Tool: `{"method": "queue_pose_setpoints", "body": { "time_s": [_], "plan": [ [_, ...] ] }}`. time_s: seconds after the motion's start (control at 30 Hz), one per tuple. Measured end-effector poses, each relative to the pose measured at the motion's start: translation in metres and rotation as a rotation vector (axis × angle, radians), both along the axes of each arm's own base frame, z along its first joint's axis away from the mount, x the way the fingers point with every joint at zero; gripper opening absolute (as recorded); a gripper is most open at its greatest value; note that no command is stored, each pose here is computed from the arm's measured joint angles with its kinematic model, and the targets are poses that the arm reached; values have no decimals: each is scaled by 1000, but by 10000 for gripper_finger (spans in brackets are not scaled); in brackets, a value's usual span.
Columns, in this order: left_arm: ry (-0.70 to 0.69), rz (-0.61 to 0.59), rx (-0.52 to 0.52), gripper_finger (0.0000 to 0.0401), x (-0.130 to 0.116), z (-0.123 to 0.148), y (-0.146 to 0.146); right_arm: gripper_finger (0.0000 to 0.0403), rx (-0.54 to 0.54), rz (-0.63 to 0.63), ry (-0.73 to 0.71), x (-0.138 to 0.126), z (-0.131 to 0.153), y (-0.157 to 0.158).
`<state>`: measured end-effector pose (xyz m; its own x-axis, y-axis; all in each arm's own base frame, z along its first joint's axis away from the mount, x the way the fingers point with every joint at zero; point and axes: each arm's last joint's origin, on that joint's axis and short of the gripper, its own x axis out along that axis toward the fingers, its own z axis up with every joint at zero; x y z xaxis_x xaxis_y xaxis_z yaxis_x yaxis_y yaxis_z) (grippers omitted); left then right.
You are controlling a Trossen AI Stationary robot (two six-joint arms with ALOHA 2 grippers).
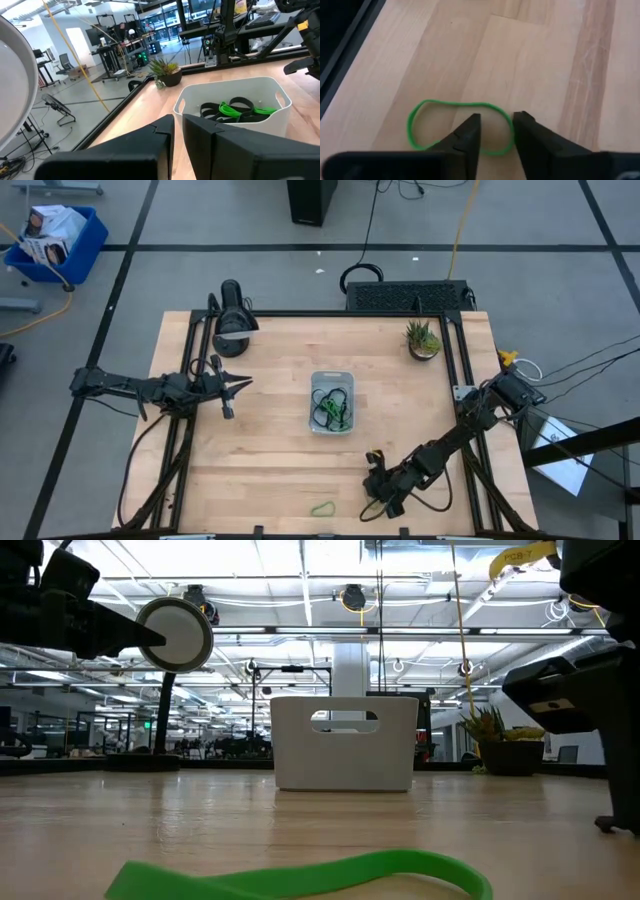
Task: Pick and place rubber bands into bin
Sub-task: Put the green rubber band into the gray bin
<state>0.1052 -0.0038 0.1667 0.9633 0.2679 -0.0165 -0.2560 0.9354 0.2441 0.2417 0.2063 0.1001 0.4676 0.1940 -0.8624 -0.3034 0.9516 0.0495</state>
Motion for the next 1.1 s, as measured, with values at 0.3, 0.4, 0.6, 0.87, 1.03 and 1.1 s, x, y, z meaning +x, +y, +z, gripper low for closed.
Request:
{"method": "queue_pose_setpoints", "body": {
  "time_s": [0.3,0.4,0.6,0.87,1.03,1.1],
  "plan": [
    [-2,0,-8,47,0,0,0,7,17,0,-10,2,1,0],
    [-2,0,-9,47,0,0,0,7,36,-21,-41,5,11,-4],
    [-3,0,-9,47,0,0,0,2,5,-35,-200,7,52,-18],
    [-2,0,-8,47,0,0,0,1,-38,-26,-431,4,108,-37],
    [-1,0,-8,47,0,0,0,1,-124,34,-514,3,128,-58],
    [2,0,-8,47,0,0,0,1,-145,32,-538,-1,132,-71]
  ]
}}
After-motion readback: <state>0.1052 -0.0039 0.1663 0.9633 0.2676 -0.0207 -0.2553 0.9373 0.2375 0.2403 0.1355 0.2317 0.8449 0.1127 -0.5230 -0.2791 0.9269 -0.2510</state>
